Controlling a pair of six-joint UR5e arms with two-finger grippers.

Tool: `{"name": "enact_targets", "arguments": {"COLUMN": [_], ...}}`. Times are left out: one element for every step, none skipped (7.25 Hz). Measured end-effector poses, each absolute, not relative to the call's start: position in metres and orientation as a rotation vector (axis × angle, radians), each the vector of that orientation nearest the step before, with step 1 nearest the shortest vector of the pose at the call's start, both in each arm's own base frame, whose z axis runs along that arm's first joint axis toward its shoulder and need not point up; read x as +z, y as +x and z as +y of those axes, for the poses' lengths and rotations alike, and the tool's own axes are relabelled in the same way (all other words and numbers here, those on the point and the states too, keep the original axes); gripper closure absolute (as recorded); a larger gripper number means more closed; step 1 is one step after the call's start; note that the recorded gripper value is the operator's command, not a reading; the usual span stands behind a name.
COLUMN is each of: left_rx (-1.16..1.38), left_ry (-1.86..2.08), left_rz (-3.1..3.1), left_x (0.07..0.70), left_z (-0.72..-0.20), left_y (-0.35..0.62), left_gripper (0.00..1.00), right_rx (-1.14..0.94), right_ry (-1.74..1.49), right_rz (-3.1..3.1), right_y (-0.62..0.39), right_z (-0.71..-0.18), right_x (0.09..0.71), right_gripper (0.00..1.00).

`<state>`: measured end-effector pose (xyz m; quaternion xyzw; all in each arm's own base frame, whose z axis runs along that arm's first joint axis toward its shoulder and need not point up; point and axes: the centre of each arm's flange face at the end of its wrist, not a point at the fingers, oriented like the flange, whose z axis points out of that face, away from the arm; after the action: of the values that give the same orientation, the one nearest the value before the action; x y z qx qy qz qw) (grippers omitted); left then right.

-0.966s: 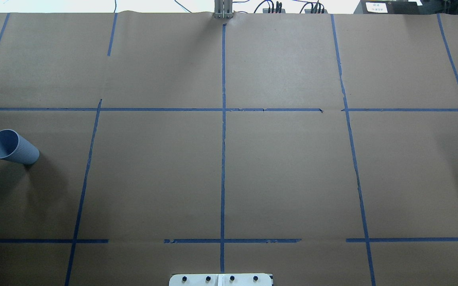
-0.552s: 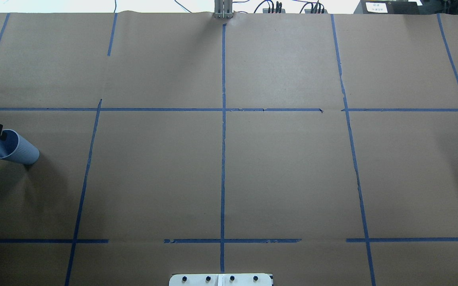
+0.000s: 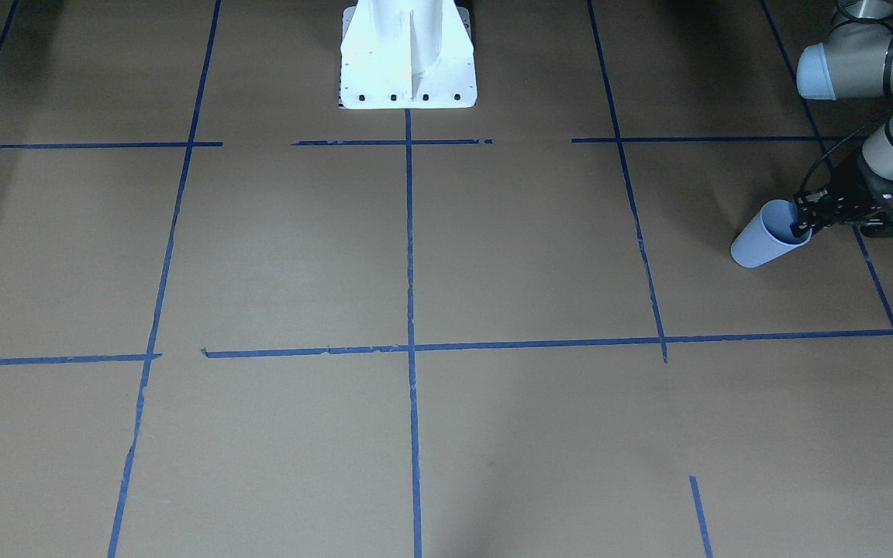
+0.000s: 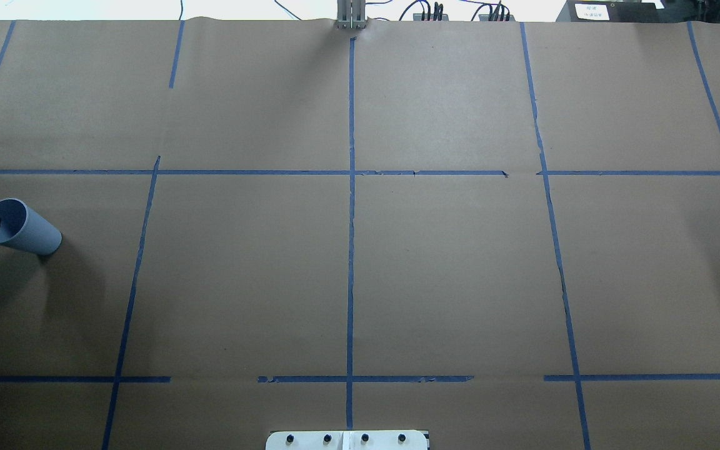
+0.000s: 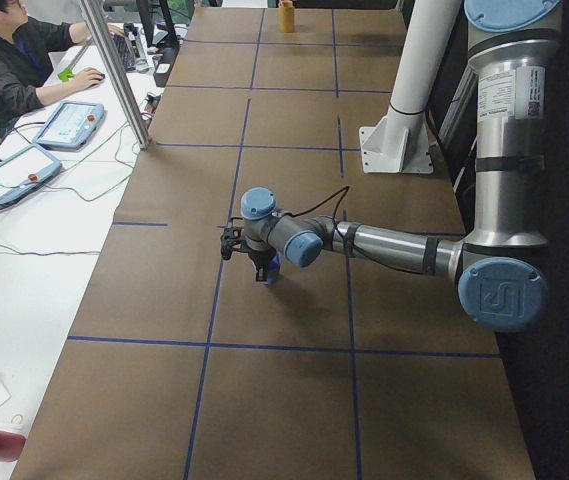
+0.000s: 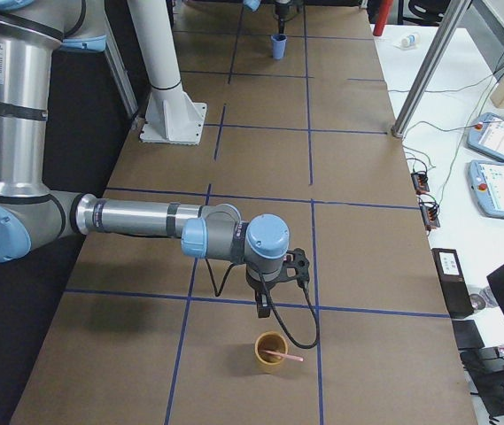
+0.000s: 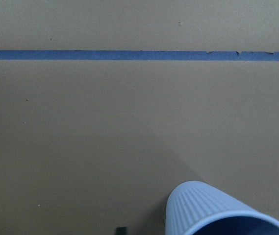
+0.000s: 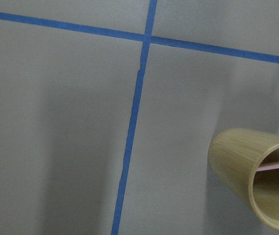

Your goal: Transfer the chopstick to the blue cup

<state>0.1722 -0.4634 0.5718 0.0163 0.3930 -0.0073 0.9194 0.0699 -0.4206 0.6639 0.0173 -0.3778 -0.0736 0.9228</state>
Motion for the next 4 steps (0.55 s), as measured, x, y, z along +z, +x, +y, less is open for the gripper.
{"name": "enact_targets", "arguments": {"left_rx": [-0.011,-0.002,0.005,0.001], "left_ry": [0.038,0.044,0.038,0.029], "left_rz": [0.817,0.835,0.856,0.871], "left_x": [0.565,0.552,0.529,0.489], "left_z": [-0.465,-0.468,-0.474,-0.488], "left_y": [0.174,0.177,0.182,0.191], "left_gripper": [1.0,1.0,1.0,1.0], "right_rx": [-0.15,-0.15,-0.15,-0.15], "right_ry": [0.035,0.035,0.035,0.034], "right_rz": [-0.776,-0.776,-0.776,-0.776], "right_y": [0.07,0.07,0.07,0.069], "right_z": [-0.421,-0.421,-0.421,-0.421], "right_x": [0.664,0.664,0.664,0.664], "right_gripper": [0.0,0.0,0.0,0.0]}}
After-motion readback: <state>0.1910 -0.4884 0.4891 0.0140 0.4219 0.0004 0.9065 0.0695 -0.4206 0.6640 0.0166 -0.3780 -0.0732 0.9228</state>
